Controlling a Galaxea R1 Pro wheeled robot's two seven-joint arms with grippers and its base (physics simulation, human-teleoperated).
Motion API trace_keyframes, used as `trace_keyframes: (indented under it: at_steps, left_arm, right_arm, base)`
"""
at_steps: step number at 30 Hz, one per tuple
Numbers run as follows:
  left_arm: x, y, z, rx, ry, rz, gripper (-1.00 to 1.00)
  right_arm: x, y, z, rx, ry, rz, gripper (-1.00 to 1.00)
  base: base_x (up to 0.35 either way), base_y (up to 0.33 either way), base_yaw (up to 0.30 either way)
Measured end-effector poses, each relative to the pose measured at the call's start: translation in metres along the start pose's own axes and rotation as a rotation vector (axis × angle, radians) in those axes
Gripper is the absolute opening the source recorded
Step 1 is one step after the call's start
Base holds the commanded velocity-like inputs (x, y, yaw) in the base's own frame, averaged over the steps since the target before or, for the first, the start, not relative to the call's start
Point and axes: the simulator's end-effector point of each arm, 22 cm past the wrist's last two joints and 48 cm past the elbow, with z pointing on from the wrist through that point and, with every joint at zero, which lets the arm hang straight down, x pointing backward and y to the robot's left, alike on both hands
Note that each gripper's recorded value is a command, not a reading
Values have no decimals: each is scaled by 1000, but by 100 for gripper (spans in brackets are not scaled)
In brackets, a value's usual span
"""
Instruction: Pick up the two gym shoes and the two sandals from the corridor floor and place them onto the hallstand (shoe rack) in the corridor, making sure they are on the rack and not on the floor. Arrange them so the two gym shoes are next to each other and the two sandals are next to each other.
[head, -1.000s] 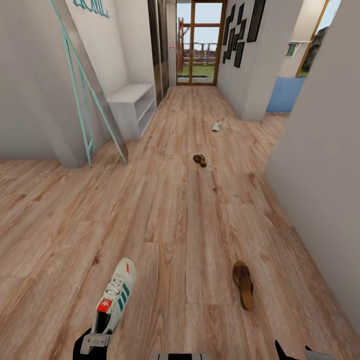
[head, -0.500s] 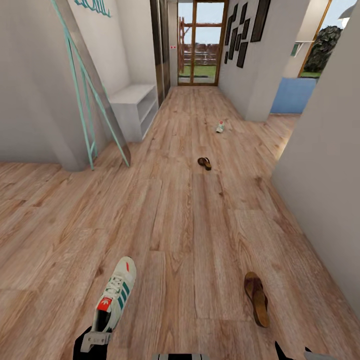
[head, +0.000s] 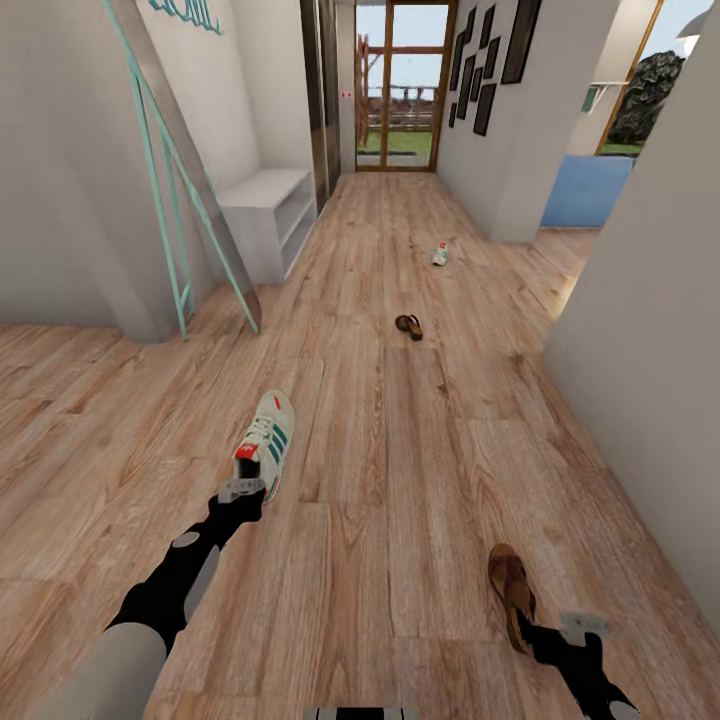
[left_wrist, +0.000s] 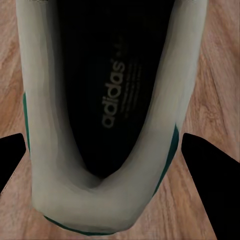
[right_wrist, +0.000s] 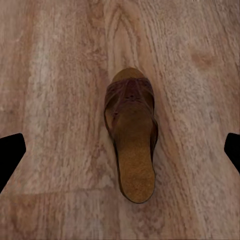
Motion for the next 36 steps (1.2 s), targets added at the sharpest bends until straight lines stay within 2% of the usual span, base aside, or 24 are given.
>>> trace_keyframes:
  at_steps: [5,10,16,27,36]
  left_arm:
    - [-4,-4,0,9,-2,12,-100]
    - [-2,-10,0,24,1,33,-100]
    - [-2,-12,0,27,2,37,-100]
    - [0,-23,1,48,7,63,-100]
    - [0,-32,1,65,11,88,-100]
  right_arm:
    - [-39,27,24,-24,-6,-39,100]
    - [-42,34,27,-35,-1,-43,100]
    - [-41,35,28,-36,3,-45,100]
    - [-25,32,27,-29,37,-42,100]
    - [5,28,24,-8,100,-35,100]
  base:
    - [0,0,0]
    - [45,0,0]
    - [195,0,0]
    - [22,0,0]
    - [1,0,0]
